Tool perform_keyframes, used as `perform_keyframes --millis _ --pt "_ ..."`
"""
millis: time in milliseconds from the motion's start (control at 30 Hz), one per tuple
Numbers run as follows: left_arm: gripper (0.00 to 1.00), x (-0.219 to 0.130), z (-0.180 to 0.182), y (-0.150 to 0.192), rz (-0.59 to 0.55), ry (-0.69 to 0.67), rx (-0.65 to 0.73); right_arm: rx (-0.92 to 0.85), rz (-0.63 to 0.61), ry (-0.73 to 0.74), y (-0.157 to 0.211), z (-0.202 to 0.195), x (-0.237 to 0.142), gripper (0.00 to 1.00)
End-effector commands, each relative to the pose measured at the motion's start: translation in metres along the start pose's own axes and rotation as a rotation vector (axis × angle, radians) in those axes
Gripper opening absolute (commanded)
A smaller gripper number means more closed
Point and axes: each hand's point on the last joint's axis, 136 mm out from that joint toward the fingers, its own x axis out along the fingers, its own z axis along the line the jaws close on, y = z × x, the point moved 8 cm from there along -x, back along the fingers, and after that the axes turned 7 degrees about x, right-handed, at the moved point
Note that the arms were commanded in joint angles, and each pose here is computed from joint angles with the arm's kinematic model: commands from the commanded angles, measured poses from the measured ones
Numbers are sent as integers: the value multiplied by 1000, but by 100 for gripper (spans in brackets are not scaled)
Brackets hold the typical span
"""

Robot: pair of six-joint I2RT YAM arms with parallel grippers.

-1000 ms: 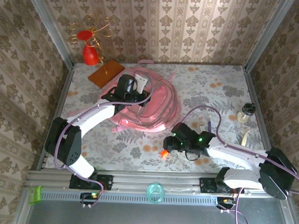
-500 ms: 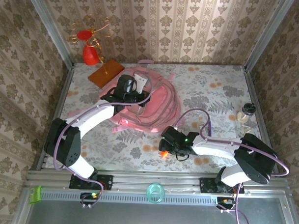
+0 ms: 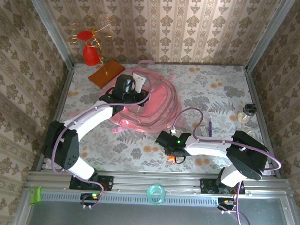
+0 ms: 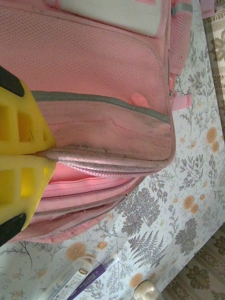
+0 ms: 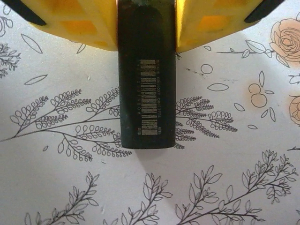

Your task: Pack books, pencil case, and school supplies into a backpack

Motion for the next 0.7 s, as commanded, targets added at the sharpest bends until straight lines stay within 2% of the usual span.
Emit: perform_keyframes --millis 0,67,200,400,567,667 --pt "0 -20 -1 -18 -96 -13 7 45 -152 8 -18 -2 1 23" --pt "0 -21 -2 -17 -101 -7 -6 66 -166 1 -22 -9 -3 16" --pt "0 -20 -4 -14 -118 15 -53 73 -242 -67 -39 -11 -33 13" --pt "0 -29 -9 -25 -173 72 -160 124 -338 -331 -85 21 -96 13" --pt "0 -41 -17 -43 -222 145 -209 232 -335 -547 -142 48 -104 13" --pt "0 -45 -18 -50 -234 162 -228 250 -338 -610 -169 67 -104 13"
